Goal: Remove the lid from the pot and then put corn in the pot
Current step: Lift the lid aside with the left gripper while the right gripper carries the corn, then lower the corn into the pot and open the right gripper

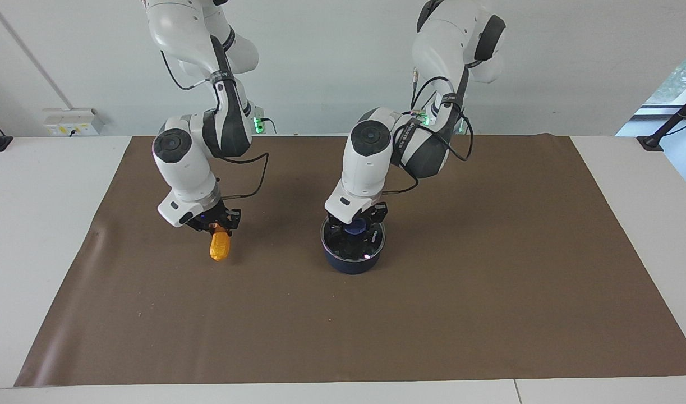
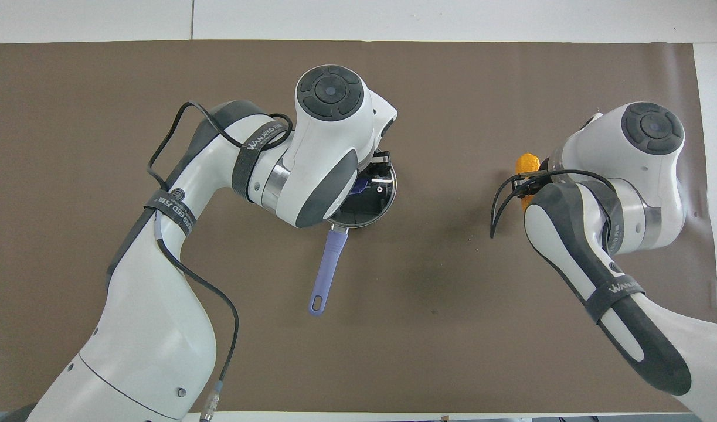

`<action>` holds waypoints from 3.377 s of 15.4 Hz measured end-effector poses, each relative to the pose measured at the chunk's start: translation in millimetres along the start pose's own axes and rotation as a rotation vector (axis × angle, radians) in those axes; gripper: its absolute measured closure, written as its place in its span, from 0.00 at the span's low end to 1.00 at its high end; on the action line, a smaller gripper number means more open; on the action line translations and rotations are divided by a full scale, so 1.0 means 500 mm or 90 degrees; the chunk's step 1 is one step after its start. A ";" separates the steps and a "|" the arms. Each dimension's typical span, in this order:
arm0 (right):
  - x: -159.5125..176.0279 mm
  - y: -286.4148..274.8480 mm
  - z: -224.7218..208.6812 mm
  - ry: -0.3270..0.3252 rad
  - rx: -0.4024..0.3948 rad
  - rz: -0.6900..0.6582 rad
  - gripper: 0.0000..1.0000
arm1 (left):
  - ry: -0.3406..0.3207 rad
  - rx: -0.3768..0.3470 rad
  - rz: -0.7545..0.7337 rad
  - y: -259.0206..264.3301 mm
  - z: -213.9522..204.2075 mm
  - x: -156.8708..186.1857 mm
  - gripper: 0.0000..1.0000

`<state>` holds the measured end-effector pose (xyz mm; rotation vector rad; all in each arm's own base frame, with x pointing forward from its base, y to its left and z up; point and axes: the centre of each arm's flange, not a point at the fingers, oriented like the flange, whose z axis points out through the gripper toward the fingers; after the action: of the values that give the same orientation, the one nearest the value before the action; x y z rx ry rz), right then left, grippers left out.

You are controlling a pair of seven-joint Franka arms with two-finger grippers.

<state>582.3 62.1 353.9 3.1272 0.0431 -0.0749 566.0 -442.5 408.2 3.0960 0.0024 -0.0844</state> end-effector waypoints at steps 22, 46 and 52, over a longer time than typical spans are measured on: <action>0.039 -0.361 -0.234 0.052 0.069 0.035 0.59 | -0.036 0.015 -0.010 -0.515 -0.206 0.137 0.32; 0.018 -0.642 -0.080 0.077 0.054 0.033 0.15 | -0.006 -0.002 0.016 -1.005 0.094 0.046 0.32; 0.051 -0.534 -0.271 0.097 -0.005 0.047 0.00 | -0.011 -0.003 0.015 -1.005 0.110 0.038 0.32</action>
<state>607.0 331.4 484.6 3.1155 -0.0705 0.1632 580.7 57.0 330.1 3.0900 -0.0348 -0.1106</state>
